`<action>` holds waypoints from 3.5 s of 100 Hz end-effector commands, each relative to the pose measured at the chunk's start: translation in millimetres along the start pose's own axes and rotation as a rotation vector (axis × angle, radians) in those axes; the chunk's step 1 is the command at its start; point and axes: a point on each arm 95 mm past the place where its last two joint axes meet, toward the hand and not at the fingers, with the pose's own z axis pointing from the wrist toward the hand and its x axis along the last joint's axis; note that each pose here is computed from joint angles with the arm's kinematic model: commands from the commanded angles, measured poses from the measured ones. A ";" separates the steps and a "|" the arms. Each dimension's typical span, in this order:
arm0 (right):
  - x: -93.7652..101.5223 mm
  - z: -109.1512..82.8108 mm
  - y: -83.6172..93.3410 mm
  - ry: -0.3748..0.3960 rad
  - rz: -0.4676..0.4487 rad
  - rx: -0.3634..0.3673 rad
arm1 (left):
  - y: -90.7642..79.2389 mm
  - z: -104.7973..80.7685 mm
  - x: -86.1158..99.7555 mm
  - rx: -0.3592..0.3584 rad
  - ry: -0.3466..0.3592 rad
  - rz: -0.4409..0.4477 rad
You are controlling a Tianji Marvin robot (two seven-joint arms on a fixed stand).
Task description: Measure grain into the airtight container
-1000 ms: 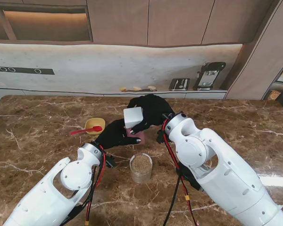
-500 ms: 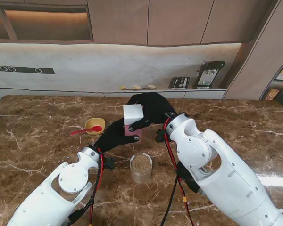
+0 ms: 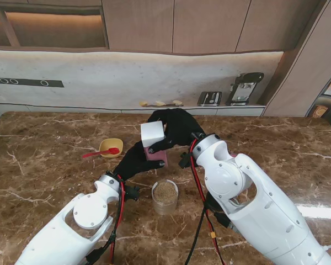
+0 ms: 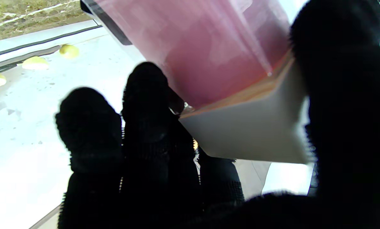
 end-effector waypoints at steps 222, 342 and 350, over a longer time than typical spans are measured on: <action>-5.9 -11.2 38.1 0.109 -0.341 0.302 | 1.3 -10.8 -3.8 -0.005 -0.002 -0.020; 12.3 -13.7 39.5 0.089 -0.411 0.358 | -1.1 -11.0 -1.5 -0.013 0.005 -0.014; 13.5 -12.9 39.7 0.165 -0.353 0.390 | -2.0 -10.8 -1.2 -0.009 0.006 -0.011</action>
